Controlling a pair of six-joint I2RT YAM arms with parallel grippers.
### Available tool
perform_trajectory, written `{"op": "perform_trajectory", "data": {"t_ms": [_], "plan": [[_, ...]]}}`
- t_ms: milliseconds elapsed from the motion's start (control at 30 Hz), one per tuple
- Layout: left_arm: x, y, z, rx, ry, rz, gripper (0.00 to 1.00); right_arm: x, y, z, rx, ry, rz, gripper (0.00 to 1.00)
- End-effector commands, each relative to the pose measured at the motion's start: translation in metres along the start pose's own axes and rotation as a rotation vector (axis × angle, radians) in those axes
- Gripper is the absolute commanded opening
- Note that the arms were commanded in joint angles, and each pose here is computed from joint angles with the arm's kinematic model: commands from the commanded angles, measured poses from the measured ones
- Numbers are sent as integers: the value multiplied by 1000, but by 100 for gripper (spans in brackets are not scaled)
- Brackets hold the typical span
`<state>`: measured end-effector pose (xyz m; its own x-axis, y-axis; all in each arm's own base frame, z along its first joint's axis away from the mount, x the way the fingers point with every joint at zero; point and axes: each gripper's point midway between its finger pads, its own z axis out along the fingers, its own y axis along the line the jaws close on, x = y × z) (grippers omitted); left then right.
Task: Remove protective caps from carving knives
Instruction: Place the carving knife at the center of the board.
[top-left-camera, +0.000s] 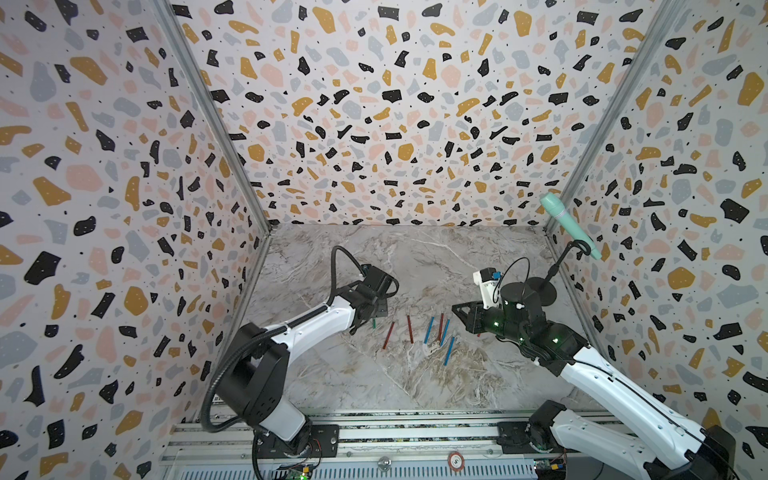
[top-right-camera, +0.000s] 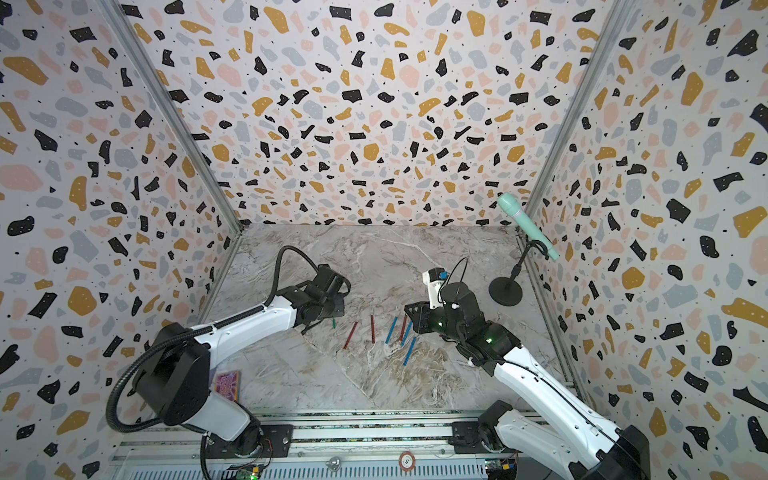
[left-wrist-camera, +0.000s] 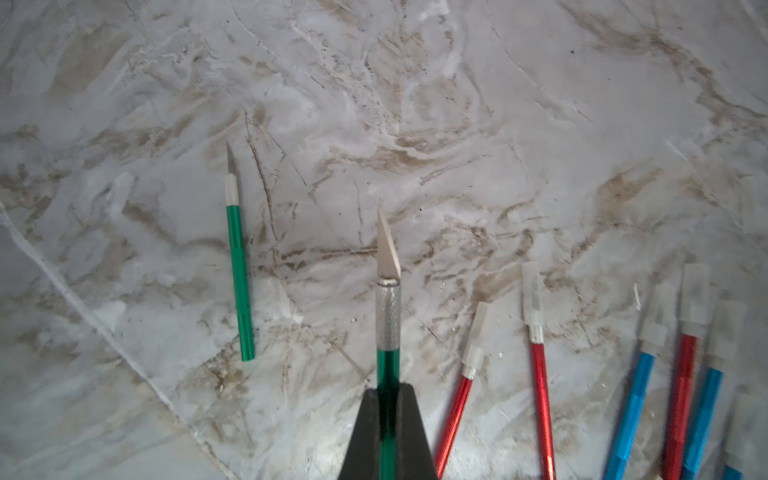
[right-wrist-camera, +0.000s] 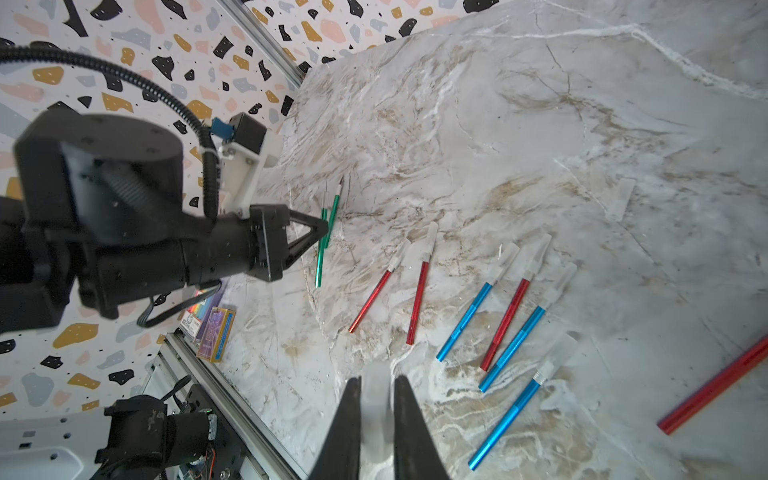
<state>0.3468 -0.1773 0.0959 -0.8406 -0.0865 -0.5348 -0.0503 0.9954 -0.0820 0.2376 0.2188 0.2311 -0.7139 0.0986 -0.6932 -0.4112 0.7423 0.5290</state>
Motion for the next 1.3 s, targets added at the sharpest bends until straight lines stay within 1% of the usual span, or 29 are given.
{"op": "perform_trajectory", "data": {"t_ms": [0, 200, 400, 567, 1267], "plan": [[-9, 4, 13, -26, 32, 25, 0, 11, -6, -7, 22, 24, -15, 0], [-17, 10, 41, -58, 84, 11, 0, 26, -13, -14, 30, 36, -6, 0], [-16, 28, 65, -89, 148, -28, 0, 42, -21, -19, 40, 58, 7, 0], [-20, 42, 73, -129, 159, -27, 0, 51, -24, -21, 40, 69, 20, 0], [-21, 52, 85, -155, 206, -25, 0, 67, -19, -13, 30, 103, 23, 0]]}}
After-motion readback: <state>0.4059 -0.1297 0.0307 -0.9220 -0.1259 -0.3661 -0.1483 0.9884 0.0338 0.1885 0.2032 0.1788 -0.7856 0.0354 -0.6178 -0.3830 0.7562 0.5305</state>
